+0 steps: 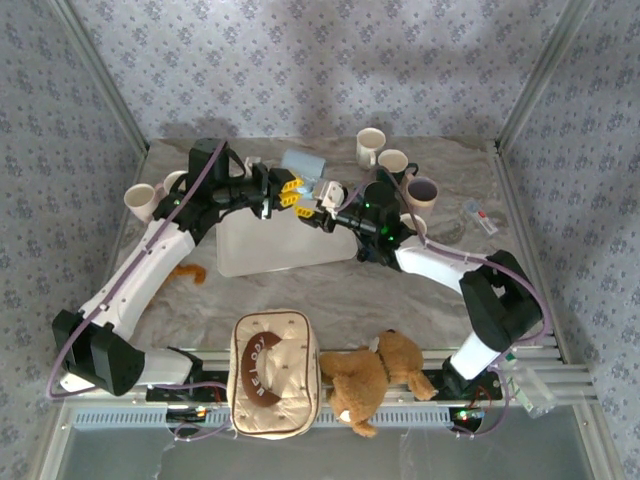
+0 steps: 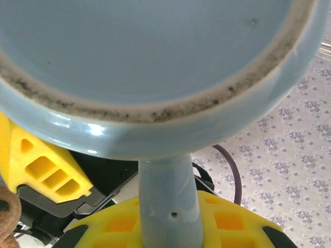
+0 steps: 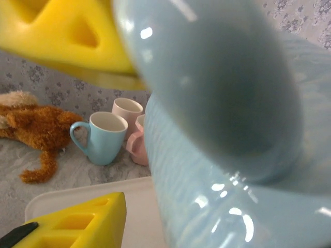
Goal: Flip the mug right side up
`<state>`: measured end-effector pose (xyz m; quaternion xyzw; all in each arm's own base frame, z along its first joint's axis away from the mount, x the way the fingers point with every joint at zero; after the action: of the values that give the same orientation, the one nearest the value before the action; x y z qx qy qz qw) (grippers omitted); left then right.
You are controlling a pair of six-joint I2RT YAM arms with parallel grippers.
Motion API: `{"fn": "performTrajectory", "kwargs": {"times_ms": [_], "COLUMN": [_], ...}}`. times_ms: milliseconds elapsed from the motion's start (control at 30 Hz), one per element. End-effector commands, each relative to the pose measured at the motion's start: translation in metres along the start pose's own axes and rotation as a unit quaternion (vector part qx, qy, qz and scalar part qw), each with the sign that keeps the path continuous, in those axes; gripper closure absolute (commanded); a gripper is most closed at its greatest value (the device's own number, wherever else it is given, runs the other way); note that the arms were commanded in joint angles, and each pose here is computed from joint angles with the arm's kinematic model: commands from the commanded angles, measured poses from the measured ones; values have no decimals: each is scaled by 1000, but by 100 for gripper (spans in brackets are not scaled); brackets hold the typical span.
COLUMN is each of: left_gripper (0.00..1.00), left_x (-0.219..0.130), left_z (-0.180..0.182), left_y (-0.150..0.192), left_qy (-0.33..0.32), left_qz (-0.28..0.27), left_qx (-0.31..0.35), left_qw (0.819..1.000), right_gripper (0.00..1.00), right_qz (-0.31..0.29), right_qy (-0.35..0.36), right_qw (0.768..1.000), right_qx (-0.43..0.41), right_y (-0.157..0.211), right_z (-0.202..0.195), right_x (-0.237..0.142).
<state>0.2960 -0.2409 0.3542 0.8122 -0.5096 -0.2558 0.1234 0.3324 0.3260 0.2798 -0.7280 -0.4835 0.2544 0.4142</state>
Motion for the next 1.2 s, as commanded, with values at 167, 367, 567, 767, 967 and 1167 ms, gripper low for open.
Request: {"fn": "performTrajectory", "kwargs": {"times_ms": [167,367,567,767,967,1167], "left_gripper": [100,100,88,40,0,0], "left_x": [-16,-17,-19,-24,-32,-43], "left_z": [-29,-28,-21,-20,-27,-26], "left_y": [23,24,20,21,24,19], "left_qy": [58,59,53,44,38,27], "left_qz": [23,24,17,11,5,-18], "left_qx": [-20,-20,-34,-19,22,62], "left_qw": [998,998,998,999,999,998], "right_gripper": [74,95,100,100,100,100], "right_qz": [-36,-31,-22,-19,-16,-12], "right_qy": [3,1,-2,-6,-5,-7], "right_qw": [999,999,999,999,999,999], "right_qx": [-4,-11,-32,-39,-38,-31], "right_y": [-16,-16,-18,-22,-20,-16], "right_z": [-10,-8,-7,-10,-12,-12], "right_x": [8,7,7,10,14,17]}}
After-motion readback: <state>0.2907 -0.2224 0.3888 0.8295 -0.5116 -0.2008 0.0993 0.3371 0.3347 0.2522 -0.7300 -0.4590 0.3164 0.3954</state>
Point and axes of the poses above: each hand's point on the last joint's axis, 136 mm out from that joint toward the fingers, its own x axis out along the fingers, its own z axis along the line the jaws close on, y = z × x, the point moved 3 cm from there along -x, back along the fingers, and after that the axes turned 10 degrees about -x, right-handed, at the moved point
